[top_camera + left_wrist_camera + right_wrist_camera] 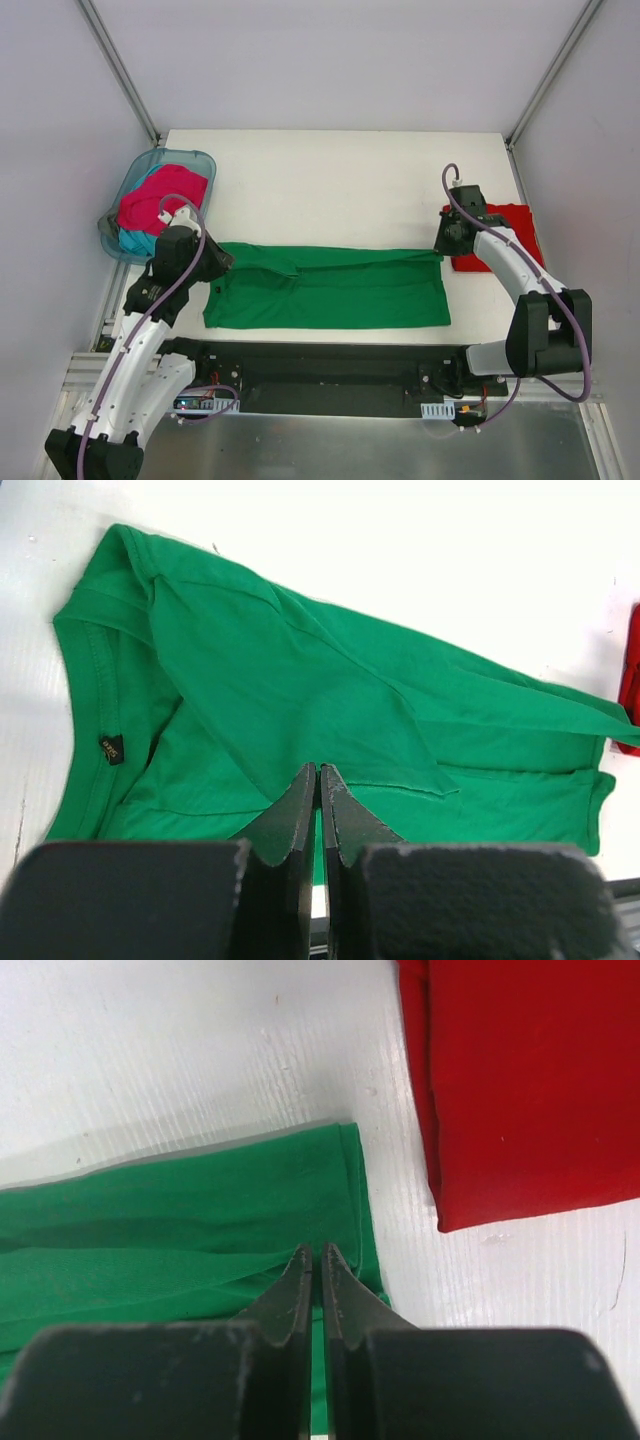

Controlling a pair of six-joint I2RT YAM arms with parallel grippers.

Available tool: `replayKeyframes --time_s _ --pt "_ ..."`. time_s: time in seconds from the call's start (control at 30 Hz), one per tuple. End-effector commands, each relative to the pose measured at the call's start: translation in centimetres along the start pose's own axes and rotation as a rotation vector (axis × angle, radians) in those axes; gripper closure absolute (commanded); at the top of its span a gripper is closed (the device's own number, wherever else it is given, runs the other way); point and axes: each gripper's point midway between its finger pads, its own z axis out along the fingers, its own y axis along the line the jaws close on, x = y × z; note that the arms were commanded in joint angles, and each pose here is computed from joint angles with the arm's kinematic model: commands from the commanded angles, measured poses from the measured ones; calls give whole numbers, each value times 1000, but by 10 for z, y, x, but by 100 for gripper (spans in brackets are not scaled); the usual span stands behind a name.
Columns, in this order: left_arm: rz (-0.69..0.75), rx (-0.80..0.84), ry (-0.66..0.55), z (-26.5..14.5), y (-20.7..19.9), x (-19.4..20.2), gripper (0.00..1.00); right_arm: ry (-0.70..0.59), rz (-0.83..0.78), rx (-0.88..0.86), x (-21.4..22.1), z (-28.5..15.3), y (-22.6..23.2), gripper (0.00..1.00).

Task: Fold and stack the t-shirts
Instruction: Fold the other side of the tshirt into a rectangle

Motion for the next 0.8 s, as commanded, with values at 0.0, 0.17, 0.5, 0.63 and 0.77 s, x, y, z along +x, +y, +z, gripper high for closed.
replayKeyframes --time_s 0.0,0.17,0.5,0.63,0.77 --pt "-23 -33 -4 -6 9 7 100 -10 -13 -10 5 -10 -1 97" --pt "-40 -35 26 -4 14 19 100 -2 -13 -24 9 -10 0 97" --pt "-82 -96 46 2 34 38 100 38 -17 0 27 -5 -7 96" --pt "-95 -119 43 3 39 40 100 48 -10 5 34 -4 -9 95" --pt "-114 -132 47 3 43 44 100 52 -11 20 38 -3 -13 93"
